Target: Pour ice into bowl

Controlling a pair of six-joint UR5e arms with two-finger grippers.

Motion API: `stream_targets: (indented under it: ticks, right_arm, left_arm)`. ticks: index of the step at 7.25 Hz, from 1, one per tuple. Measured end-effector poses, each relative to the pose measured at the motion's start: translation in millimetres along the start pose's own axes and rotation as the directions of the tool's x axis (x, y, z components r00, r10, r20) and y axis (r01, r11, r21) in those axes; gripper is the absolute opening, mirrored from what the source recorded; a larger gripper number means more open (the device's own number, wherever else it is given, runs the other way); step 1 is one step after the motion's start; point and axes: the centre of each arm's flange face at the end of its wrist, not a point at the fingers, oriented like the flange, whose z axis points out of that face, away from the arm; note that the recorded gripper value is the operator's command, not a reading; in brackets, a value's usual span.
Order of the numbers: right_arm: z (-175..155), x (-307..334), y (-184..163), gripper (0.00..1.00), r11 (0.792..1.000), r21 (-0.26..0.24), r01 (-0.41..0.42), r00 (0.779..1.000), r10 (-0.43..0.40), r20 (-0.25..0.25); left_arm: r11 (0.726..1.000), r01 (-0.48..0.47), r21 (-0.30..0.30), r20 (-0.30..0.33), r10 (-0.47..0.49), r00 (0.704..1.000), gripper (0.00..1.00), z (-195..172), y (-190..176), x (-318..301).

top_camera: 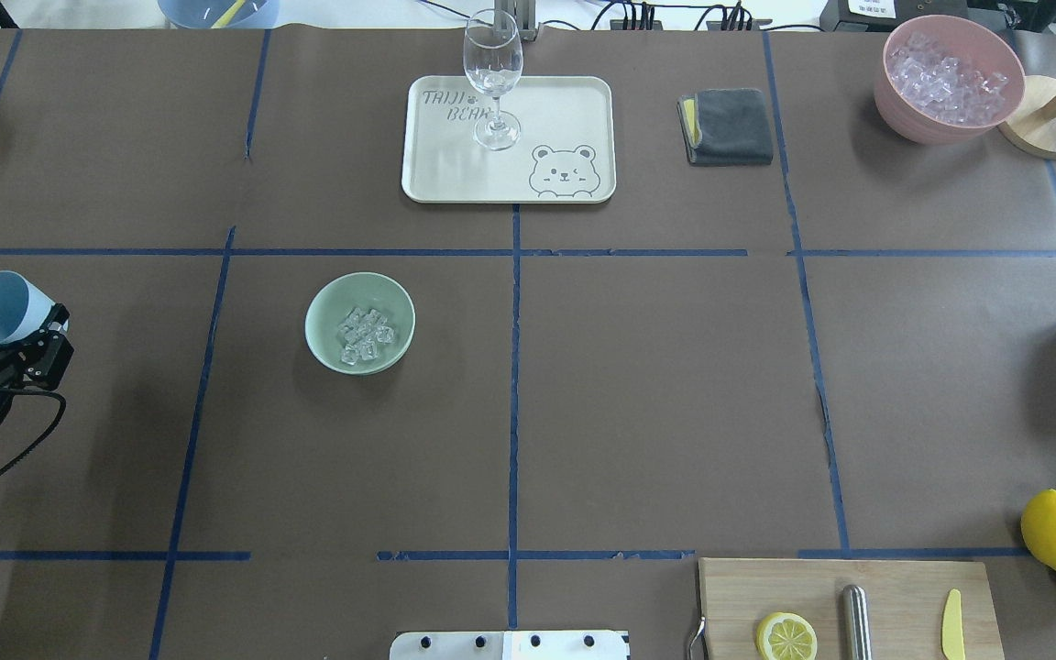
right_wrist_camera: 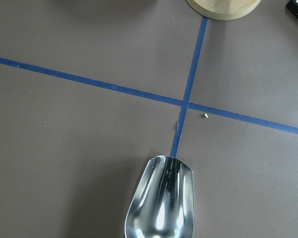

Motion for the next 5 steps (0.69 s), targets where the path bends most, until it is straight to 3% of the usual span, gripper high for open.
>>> stream_targets:
  ticks: [2,4,5]
  right_arm:
    - [-1,-1,-1,1.00,1.000,0.002,0.001,1.000,-0.001,-0.001]
    - [-1,-1,-1,1.00,1.000,0.003,0.003,1.000,-0.003,-0.001]
    - [-2,-1,-1,1.00,1.000,0.003,0.003,1.000,-0.003,-0.001]
  left_arm:
    - [0.997,-0.006,-0.076,-0.011,0.005,1.000,0.00,7,21,-13]
    - [0.995,-0.018,-0.101,-0.007,0.017,1.000,0.02,15,39,-15]
    - [0.995,-0.014,-0.102,-0.007,0.013,1.000,0.10,18,43,-12]
